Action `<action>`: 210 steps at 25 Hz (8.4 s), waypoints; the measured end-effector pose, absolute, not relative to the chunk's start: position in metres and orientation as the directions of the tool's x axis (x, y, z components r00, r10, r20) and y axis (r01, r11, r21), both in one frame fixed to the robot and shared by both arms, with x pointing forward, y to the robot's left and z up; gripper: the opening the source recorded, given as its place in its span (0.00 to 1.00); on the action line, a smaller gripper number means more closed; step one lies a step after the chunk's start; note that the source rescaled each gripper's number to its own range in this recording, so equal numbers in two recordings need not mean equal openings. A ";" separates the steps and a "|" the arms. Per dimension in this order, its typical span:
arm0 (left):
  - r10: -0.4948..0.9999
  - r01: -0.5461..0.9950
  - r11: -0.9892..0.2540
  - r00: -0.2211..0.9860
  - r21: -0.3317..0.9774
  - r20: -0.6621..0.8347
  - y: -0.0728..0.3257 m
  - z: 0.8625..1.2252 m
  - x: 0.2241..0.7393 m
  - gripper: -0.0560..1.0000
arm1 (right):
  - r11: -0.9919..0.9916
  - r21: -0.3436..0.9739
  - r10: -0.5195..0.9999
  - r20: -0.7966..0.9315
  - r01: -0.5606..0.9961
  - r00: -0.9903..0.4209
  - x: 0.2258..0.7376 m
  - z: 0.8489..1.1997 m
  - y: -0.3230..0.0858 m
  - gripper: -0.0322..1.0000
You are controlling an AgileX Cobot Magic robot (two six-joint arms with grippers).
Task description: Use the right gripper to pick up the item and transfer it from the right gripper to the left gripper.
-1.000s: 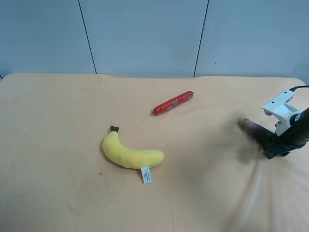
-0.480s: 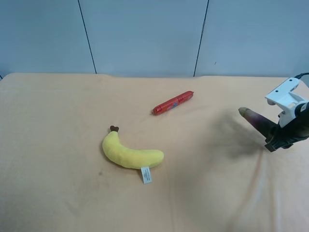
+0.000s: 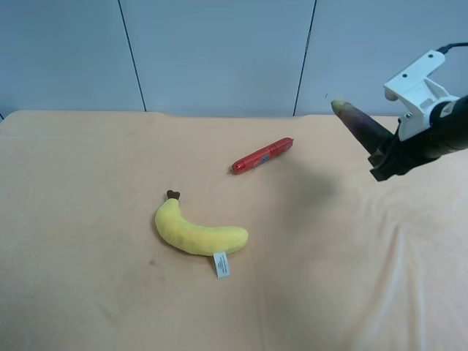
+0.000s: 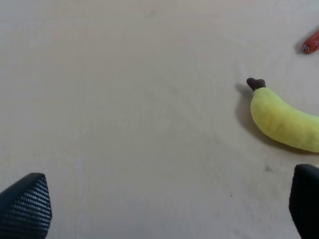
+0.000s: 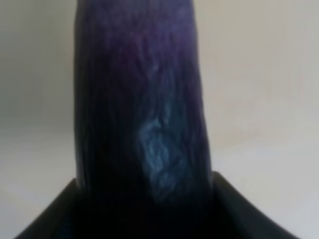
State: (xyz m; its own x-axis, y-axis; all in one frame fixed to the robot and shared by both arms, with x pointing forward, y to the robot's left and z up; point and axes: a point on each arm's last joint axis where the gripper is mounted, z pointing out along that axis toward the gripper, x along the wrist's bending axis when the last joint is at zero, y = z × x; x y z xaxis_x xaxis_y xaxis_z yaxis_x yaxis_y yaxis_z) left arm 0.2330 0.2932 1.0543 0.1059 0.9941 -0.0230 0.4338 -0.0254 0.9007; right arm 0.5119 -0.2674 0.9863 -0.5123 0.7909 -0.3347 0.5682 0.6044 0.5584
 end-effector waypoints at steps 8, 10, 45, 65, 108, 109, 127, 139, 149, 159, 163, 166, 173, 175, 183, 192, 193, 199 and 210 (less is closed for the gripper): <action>0.994 0.434 -0.025 0.106 0.901 -0.023 0.293 1.054 0.233 1.00 | 0.652 0.660 0.719 -0.382 0.373 -0.580 0.524 1.022 -0.213 0.04; 0.994 0.434 -0.025 0.106 0.901 -0.023 0.293 1.054 0.233 1.00 | 0.655 0.682 0.705 -0.397 0.325 -0.587 0.525 1.028 -0.202 0.04; 0.994 0.434 -0.025 0.106 0.901 -0.023 0.293 1.054 0.233 1.00 | 0.615 0.763 0.657 -0.635 -0.197 -0.406 0.534 1.063 -0.155 0.04; 0.994 0.434 -0.025 0.106 0.901 -0.023 0.293 1.054 0.233 1.00 | 0.488 0.871 0.800 -0.472 -0.058 -0.370 0.539 1.060 -0.162 0.04; 0.994 0.434 -0.025 0.106 0.901 -0.023 0.293 1.054 0.233 1.00 | 0.459 0.888 0.824 -0.439 -0.033 -0.359 0.539 1.059 -0.163 0.04; 0.994 0.434 -0.025 0.106 0.901 -0.023 0.293 1.054 0.233 1.00 | 0.459 0.888 0.824 -0.439 -0.033 -0.359 0.539 1.059 -0.163 0.04; 0.981 0.544 0.028 0.148 0.838 -0.129 0.284 1.074 0.313 1.00 | 0.459 0.888 0.824 -0.439 -0.033 -0.359 0.539 1.059 -0.163 0.04; 0.973 0.554 0.091 0.128 0.828 -0.193 0.281 1.071 0.353 1.00 | 0.459 0.888 0.824 -0.439 -0.033 -0.359 0.539 1.059 -0.163 0.04; 0.951 0.588 0.106 0.177 0.802 -0.256 0.274 1.062 0.381 0.99 | 0.458 0.888 0.824 -0.438 -0.033 -0.359 0.539 1.059 -0.163 0.04; 0.900 0.567 0.111 0.290 0.816 -0.325 0.261 1.065 0.422 0.99 | 0.343 0.938 0.885 -0.302 0.057 -0.355 0.539 1.056 -0.165 0.04; 0.879 0.556 0.103 0.337 0.825 -0.337 0.256 1.077 0.444 0.99 | 0.294 0.944 0.898 -0.220 0.149 -0.382 0.538 1.049 -0.164 0.04; 0.857 0.556 0.099 0.375 0.825 -0.355 0.250 1.082 0.460 0.98 | 0.263 0.943 0.904 -0.168 0.203 -0.392 0.536 1.046 -0.163 0.04; 0.787 0.533 0.025 0.511 0.846 -0.345 0.200 1.085 0.489 0.98 | 0.195 0.938 0.918 -0.071 0.288 -0.391 0.534 1.041 -0.162 0.04; 0.780 0.531 0.004 0.529 0.848 -0.335 0.184 1.082 0.496 0.98 | 0.179 0.933 0.920 -0.046 0.311 -0.390 0.533 1.039 -0.162 0.04; 0.765 0.516 -0.051 0.570 0.855 -0.299 0.141 1.075 0.515 0.98 | 0.149 0.885 0.925 0.033 0.442 -0.378 0.537 1.015 -0.157 0.04; 0.769 0.529 -0.053 0.562 0.847 -0.303 0.128 1.068 0.536 0.98 | 0.223 0.857 0.884 0.023 0.464 -0.468 0.531 0.975 -0.113 0.04; 0.771 0.536 -0.056 0.559 0.843 -0.304 0.127 1.064 0.539 0.98 | 0.225 0.863 0.878 0.021 0.453 -0.478 0.529 0.976 -0.108 0.04; 0.777 0.584 -0.039 0.528 0.811 -0.343 0.121 1.045 0.550 0.98 | 0.217 0.885 0.860 0.027 0.413 -0.509 0.521 0.978 -0.093 0.04; 0.744 0.561 0.019 0.546 0.828 -0.386 0.113 1.040 0.558 0.98 | 0.208 0.888 0.852 0.043 0.411 -0.522 0.516 0.979 -0.085 0.04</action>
State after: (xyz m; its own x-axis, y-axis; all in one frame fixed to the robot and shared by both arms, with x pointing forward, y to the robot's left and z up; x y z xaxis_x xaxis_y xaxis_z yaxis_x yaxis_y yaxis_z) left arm 0.5578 0.1130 1.0395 0.5455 0.7437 -0.3864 0.5609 0.0185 0.8277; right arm 0.5163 -0.0853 0.9788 -0.5221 0.8518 0.0426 0.4112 0.2077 0.8876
